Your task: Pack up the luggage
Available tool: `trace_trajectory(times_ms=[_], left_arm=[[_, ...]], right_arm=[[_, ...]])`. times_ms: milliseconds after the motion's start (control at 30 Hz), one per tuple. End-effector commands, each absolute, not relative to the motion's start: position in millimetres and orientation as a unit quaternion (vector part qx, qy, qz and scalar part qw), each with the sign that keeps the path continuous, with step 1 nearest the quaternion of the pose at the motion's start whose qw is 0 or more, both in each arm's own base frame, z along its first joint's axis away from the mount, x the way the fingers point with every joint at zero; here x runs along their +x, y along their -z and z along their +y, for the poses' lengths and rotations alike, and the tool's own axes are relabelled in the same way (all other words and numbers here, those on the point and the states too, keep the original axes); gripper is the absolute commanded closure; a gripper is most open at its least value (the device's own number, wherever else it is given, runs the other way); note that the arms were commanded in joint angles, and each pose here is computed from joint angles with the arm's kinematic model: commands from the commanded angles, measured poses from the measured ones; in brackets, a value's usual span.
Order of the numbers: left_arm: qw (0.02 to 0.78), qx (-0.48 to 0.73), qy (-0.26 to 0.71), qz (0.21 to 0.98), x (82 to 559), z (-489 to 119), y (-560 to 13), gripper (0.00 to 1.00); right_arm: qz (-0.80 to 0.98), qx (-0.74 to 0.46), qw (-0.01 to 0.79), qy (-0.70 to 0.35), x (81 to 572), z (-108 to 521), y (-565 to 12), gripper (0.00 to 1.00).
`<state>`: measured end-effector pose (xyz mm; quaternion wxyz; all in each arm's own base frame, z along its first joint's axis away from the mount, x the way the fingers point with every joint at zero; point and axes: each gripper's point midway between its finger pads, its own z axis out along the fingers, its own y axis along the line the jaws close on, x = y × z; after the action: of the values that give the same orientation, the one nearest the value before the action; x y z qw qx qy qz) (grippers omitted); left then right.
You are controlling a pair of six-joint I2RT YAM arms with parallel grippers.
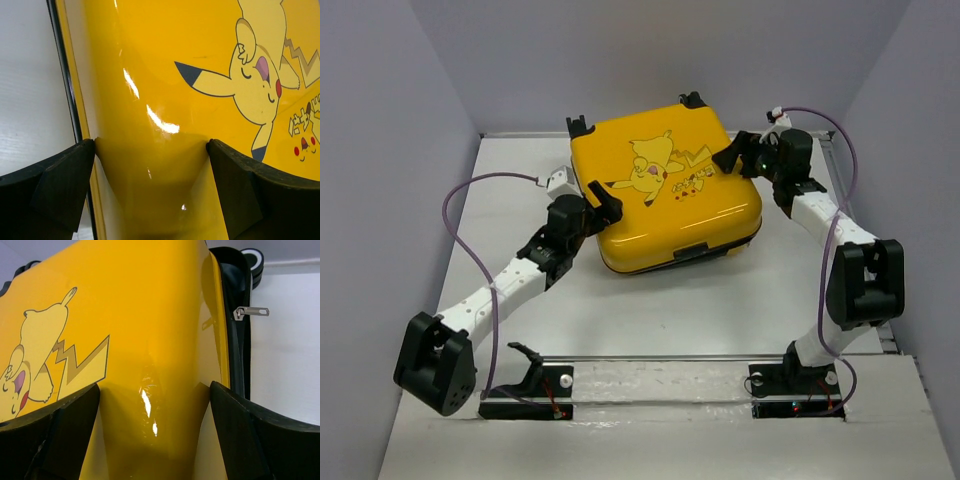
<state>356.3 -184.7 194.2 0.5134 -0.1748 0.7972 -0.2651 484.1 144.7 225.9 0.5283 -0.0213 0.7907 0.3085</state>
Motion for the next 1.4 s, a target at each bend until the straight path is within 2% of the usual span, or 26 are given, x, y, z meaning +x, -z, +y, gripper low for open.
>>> trace_trajectory(times_ms=[0,133,267,333,367,433,500,533,567,733,967,1067,1367], left_arm=[[0.451,-0.044,0.486,0.748,277,-293,-270,0.01],[0.458,-0.022,0.499,0.736,256,-305,-299,0.01],[0.491,-0.008,0.49,0.72,248,-292,-338,0.01],[0.542,-0.005,0.441,0.715,259,-275,-357,0.01],[0.567,-0.011,0.411,0.714,263,-261,-385,0.01],[0.614,-0.022,0.32,0.721,282,-231,-400,0.01],[0.646,-0.05,0.281,0.708,310,-201,-431,0.01],[0.641,-0.036,0.292,0.709,316,-199,-436,0.01],[0.648,-0.059,0.273,0.708,342,-174,-440,0.01],[0.621,-0.102,0.26,0.733,413,-128,-408,0.01],[0.529,-0.147,0.279,0.788,508,-86,-311,0.01],[0.499,-0.15,0.295,0.801,534,-85,-284,0.01],[0.476,-0.174,0.327,0.797,596,-79,-253,0.01]], right_arm=[[0.813,-0.132,0.336,-0.457,382,258,-177,0.11],[0.813,-0.132,0.333,-0.46,386,260,-177,0.11],[0.818,-0.135,0.34,-0.445,391,258,-177,0.1],[0.825,-0.135,0.345,-0.426,397,254,-175,0.09],[0.83,-0.134,0.343,-0.419,397,252,-174,0.08],[0.829,-0.133,0.353,-0.412,403,248,-179,0.08],[0.826,-0.133,0.362,-0.41,407,243,-186,0.07],[0.826,-0.131,0.365,-0.409,410,239,-188,0.07],[0.824,-0.135,0.368,-0.409,410,239,-192,0.07],[0.819,-0.154,0.38,-0.402,413,231,-199,0.04],[0.821,-0.156,0.385,-0.392,416,222,-197,0.03],[0.821,-0.156,0.385,-0.39,416,221,-196,0.03],[0.825,-0.155,0.377,-0.393,406,220,-184,0.03]])
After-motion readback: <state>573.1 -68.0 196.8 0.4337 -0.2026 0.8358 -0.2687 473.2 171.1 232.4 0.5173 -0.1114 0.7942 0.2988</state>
